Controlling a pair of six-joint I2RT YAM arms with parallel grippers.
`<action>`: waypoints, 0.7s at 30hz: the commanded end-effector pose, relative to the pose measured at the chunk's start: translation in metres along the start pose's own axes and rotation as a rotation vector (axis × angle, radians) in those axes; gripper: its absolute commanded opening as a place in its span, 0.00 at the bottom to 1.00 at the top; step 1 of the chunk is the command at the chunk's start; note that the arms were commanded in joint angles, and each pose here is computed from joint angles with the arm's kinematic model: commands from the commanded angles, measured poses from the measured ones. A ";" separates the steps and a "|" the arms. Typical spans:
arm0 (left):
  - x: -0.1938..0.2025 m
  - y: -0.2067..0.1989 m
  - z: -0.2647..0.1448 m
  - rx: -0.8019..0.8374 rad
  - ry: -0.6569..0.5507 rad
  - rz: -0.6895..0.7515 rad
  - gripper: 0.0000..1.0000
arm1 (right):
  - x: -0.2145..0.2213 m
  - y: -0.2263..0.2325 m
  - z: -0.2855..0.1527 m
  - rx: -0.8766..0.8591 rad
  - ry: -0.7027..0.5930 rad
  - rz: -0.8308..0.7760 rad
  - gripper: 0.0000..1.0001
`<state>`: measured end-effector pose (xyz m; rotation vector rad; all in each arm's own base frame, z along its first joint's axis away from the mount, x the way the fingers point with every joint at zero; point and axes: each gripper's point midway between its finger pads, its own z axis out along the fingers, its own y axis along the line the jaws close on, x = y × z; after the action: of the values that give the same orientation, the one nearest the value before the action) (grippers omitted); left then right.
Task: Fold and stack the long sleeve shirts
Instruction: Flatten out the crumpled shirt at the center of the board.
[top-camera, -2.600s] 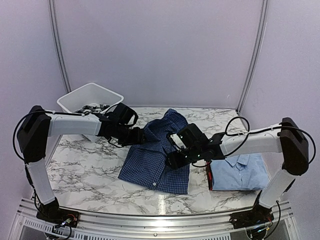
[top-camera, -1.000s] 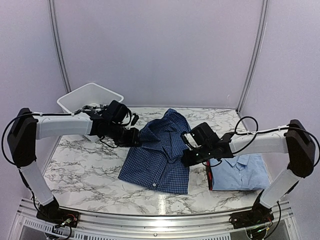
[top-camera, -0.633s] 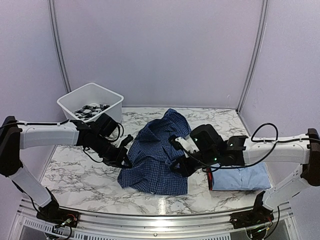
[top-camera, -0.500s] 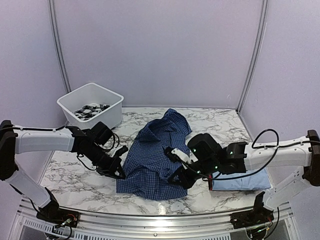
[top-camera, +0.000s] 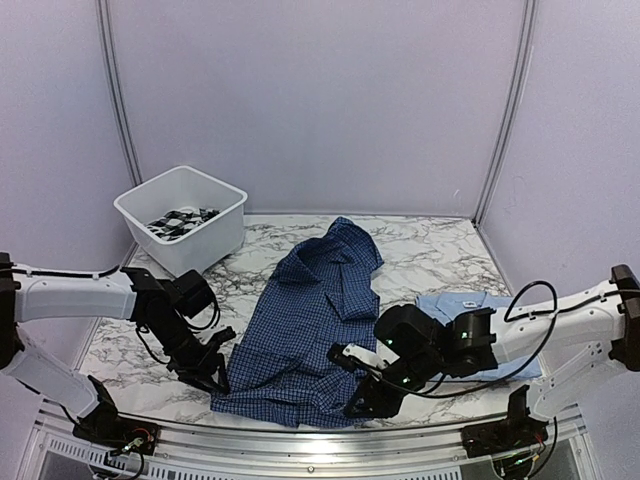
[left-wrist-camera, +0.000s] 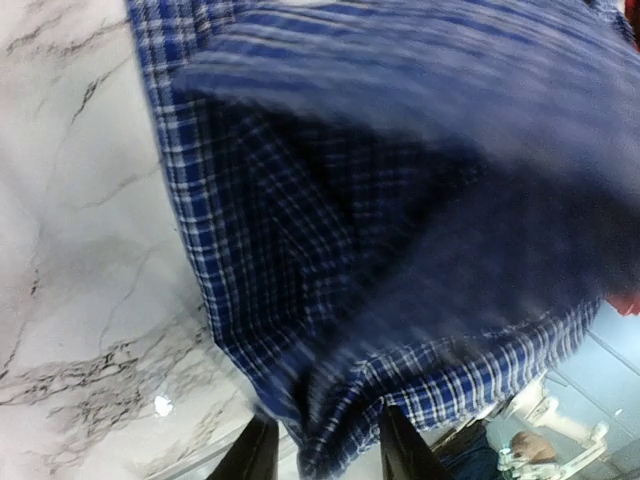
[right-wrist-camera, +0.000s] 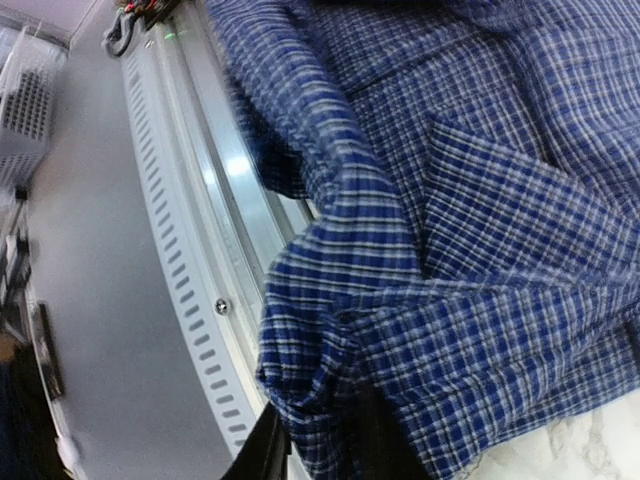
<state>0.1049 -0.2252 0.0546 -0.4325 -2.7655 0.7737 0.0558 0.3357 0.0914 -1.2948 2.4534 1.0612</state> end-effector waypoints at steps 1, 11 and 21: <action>-0.003 -0.021 -0.029 0.013 -0.059 0.060 0.46 | -0.015 0.014 -0.017 -0.011 -0.060 -0.029 0.29; -0.042 -0.065 -0.089 0.039 -0.286 0.234 0.64 | -0.084 -0.038 -0.082 0.274 -0.319 0.057 0.69; -0.151 -0.067 -0.099 -0.083 -0.571 0.192 0.66 | -0.131 -0.162 -0.114 0.515 -0.489 0.314 0.70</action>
<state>0.2136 -0.2684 0.1582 -0.6297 -3.1819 0.9499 0.2352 0.2920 0.1478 -0.6056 2.3765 0.6343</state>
